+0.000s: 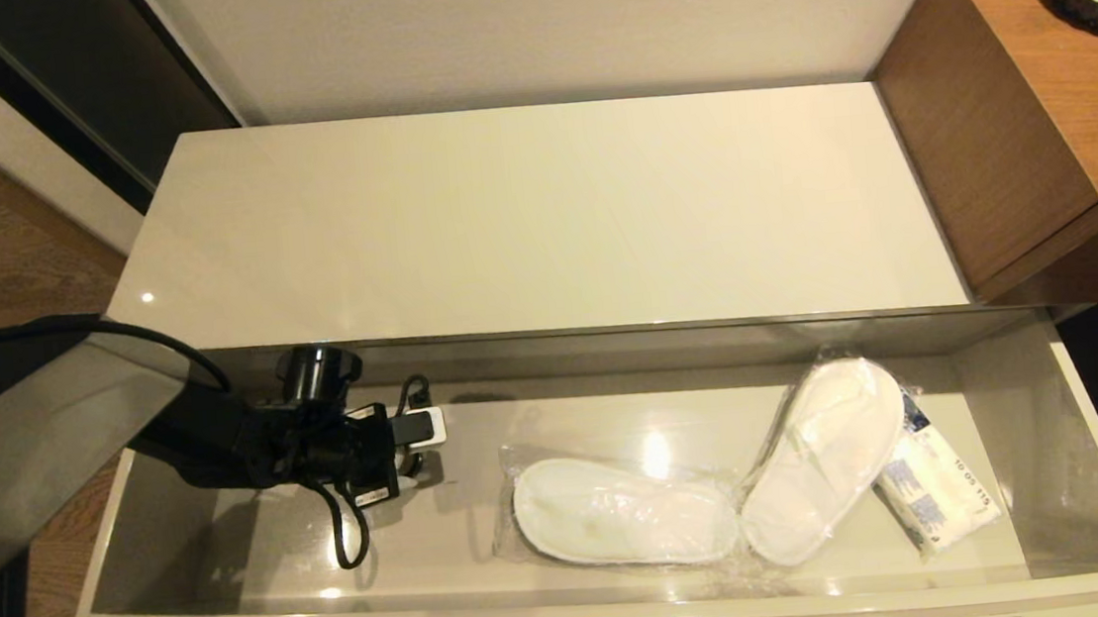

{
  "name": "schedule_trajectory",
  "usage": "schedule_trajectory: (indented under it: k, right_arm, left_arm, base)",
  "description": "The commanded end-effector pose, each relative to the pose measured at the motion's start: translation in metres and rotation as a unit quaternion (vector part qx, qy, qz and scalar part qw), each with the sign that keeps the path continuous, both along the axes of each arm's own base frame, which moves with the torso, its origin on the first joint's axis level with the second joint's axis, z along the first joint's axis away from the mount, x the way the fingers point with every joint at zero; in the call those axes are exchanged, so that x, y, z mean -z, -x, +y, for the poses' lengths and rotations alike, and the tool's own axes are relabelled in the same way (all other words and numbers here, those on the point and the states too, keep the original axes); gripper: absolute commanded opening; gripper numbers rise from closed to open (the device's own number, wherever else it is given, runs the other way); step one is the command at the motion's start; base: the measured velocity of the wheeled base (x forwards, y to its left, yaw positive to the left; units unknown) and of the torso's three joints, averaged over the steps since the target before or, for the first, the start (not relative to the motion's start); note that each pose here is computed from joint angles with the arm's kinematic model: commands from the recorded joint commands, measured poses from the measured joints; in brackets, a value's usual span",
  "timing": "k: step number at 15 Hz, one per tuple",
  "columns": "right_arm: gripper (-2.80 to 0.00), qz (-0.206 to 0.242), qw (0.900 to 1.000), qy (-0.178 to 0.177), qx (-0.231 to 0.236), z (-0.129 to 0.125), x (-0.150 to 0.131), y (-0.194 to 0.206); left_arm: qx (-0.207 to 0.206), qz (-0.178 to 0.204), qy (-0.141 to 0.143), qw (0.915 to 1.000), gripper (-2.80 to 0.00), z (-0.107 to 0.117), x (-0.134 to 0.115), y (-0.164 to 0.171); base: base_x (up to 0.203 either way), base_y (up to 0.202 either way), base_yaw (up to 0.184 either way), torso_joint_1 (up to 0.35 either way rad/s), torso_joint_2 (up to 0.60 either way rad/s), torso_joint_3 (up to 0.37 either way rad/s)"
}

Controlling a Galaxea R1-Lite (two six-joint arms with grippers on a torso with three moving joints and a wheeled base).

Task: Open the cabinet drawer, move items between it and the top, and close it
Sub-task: Take out the adhesive tape from the drawer, then place the adhesive tape on the table

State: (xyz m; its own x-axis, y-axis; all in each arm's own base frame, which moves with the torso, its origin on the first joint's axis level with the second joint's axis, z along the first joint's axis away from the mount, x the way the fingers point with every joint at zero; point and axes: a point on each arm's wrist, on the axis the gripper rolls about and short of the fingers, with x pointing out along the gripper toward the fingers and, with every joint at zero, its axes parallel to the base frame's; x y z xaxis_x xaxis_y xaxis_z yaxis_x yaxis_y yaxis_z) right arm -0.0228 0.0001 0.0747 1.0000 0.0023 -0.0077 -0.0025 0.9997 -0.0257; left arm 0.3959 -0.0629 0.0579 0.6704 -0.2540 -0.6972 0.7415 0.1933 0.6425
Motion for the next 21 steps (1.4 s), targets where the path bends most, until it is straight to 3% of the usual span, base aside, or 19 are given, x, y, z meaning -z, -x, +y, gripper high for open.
schedule_trajectory:
  k: [1,8,13,18,21]
  right_arm:
    - [-2.80,0.002,1.000,0.000,0.000,0.000,0.000,0.000]
    - [-2.80,0.001,1.000,0.000,0.000,0.000,0.000,0.000]
    - [-2.80,0.001,1.000,0.000,0.000,0.000,0.000,0.000]
    - [-2.80,0.001,1.000,0.000,0.000,0.000,0.000,0.000]
    - [-2.80,0.001,1.000,0.000,0.000,0.000,0.000,0.000]
  left_arm:
    - [0.002,-0.010,-0.001,0.9999,-2.80,0.001,-0.010,0.006]
    - [0.001,-0.014,0.004,0.9999,-2.80,0.010,-0.035,0.043]
    - [-0.004,-0.037,0.007,0.9993,-2.80,0.018,-0.060,0.070]
    - [-0.016,-0.109,0.021,0.9937,-2.80,0.027,-0.108,0.096]
    - [-0.039,-0.204,0.019,0.9780,-2.80,0.034,-0.162,0.103]
  base:
    - [0.000,0.000,0.000,0.000,0.00,0.000]
    - [0.000,0.000,0.000,0.000,0.00,0.000]
    - [0.000,0.000,0.000,0.000,0.00,0.000]
    - [0.000,0.000,0.000,0.000,0.00,0.000]
    - [0.000,0.000,0.000,0.000,0.00,0.000]
